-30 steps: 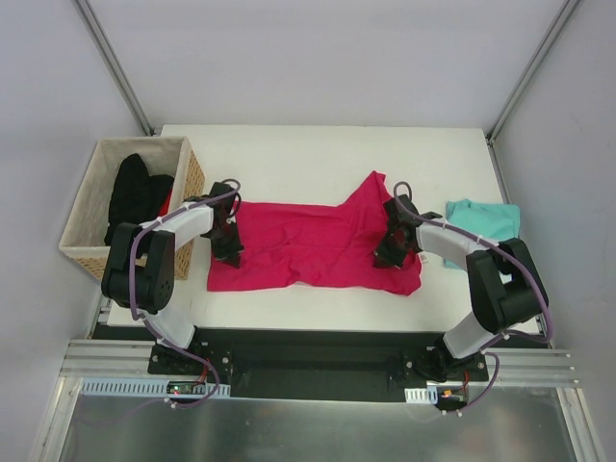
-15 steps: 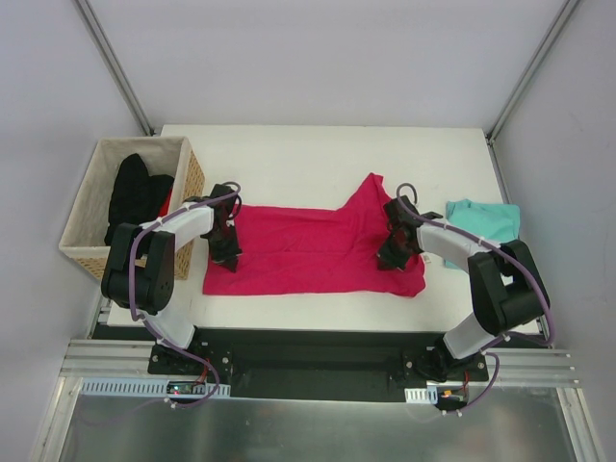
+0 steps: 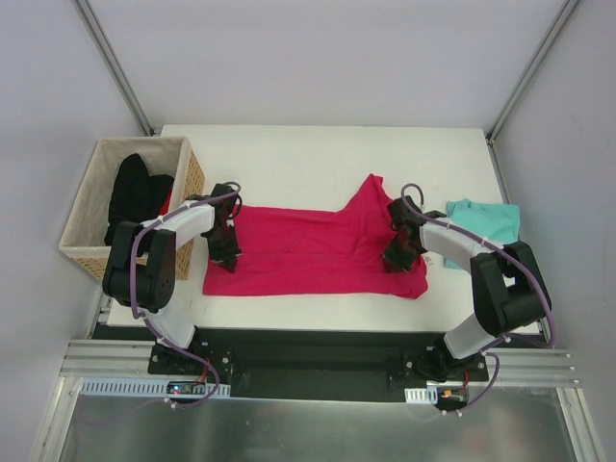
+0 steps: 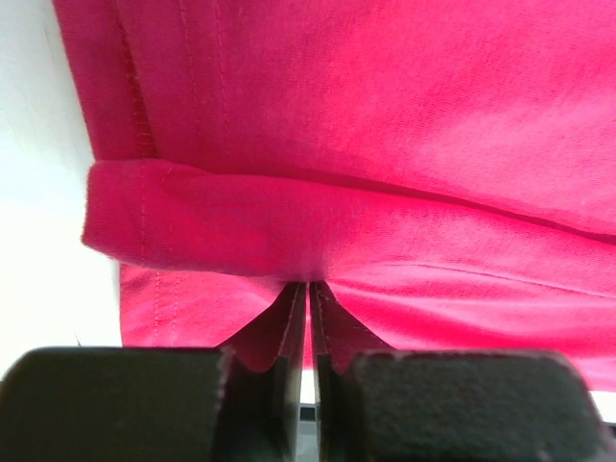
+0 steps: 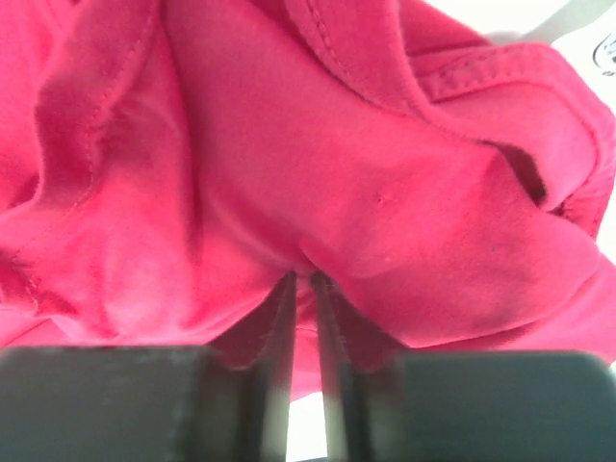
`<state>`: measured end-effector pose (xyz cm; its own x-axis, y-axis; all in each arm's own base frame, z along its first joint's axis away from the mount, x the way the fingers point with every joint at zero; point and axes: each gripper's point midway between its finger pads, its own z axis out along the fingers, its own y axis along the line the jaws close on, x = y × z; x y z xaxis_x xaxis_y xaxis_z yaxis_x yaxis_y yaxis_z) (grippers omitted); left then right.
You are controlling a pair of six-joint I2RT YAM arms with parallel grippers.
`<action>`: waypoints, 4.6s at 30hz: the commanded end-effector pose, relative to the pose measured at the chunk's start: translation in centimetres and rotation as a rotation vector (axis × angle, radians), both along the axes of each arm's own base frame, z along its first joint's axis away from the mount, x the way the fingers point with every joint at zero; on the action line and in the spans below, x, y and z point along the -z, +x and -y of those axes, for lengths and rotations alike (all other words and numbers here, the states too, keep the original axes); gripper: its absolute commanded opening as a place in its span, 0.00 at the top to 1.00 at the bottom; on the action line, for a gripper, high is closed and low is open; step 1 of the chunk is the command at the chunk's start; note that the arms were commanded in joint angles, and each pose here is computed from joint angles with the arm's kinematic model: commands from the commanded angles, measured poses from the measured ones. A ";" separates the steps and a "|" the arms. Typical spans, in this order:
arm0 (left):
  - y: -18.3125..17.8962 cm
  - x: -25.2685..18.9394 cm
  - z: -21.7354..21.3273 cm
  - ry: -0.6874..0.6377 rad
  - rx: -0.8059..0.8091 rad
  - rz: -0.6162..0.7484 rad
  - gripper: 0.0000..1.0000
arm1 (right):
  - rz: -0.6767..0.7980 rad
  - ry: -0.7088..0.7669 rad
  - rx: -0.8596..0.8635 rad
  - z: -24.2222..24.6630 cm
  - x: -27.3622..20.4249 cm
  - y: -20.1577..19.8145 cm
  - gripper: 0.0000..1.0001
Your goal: Fold and stack the t-shirts
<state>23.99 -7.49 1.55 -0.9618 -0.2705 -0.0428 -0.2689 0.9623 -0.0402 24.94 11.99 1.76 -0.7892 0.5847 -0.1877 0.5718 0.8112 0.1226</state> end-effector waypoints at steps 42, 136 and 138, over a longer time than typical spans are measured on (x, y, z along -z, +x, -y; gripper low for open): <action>9.5 -9.4 0.0 -0.024 0.012 0.319 0.66 | 0.356 -0.161 -0.380 -1.4 -10.9 13.9 0.40; 10.5 -10.6 -1.5 0.022 -0.059 0.235 0.74 | 0.328 0.245 -0.314 2.0 -2.5 31.3 0.99; 10.7 -10.7 -1.4 0.020 -0.058 0.238 0.74 | 0.339 0.238 -0.317 2.2 -3.0 31.2 0.99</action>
<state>34.99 -6.61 11.14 -0.9204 -0.3006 -0.2499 -0.2829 0.9534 -0.1049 55.95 10.74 2.54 -0.8731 0.3727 -0.3142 0.1980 0.8601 0.4702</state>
